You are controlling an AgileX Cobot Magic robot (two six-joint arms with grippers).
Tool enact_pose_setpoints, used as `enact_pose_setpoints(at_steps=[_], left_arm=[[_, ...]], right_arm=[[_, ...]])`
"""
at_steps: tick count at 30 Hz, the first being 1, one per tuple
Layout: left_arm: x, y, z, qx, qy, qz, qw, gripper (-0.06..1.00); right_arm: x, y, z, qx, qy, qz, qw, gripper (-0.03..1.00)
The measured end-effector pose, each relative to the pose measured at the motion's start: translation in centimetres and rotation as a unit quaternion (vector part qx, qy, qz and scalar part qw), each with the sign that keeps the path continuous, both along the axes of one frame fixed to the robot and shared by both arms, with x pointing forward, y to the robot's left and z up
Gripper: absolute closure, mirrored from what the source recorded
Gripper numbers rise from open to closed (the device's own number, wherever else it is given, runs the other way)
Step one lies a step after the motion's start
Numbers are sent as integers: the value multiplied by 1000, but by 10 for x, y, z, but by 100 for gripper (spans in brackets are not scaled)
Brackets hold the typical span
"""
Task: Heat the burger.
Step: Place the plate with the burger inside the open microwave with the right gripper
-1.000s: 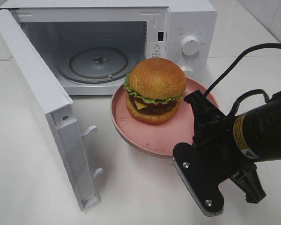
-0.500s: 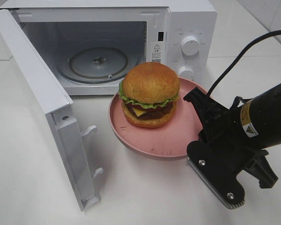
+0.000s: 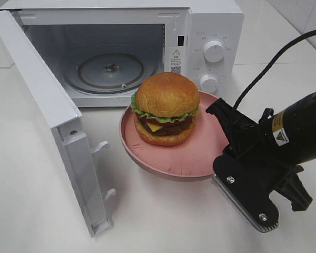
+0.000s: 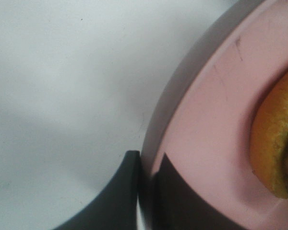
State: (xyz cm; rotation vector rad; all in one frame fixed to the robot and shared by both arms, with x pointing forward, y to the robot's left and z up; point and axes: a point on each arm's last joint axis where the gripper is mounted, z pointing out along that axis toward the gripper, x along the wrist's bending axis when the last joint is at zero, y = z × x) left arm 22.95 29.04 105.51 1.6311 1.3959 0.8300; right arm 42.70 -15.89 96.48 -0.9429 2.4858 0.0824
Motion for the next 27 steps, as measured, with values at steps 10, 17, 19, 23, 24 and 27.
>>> enact_pose_setpoints(at_steps=[10, 17, 19, 23, 24, 27], left_arm=[[0, 0, 0, 0, 0, 0, 1000, -3], [0, 0, 0, 0, 0, 0, 1000, -3], [0, 0, 0, 0, 0, 0, 1000, -3], [0, 0, 0, 0, 0, 0, 1000, -3], [0, 0, 0, 0, 0, 0, 1000, -3], [0, 0, 0, 0, 0, 0, 1000, -3]], right_arm=[[3, 3, 2, 9, -9, 2, 1000, 92], [4, 4, 0, 11, -10, 3, 1000, 92], [5, 5, 1, 16, -16, 4, 1000, 92], [6, 6, 2, 16, -19, 6, 1000, 92], [7, 6, 3, 15, -19, 6, 1000, 92], [10, 9, 4, 14, -18, 5, 1000, 92]])
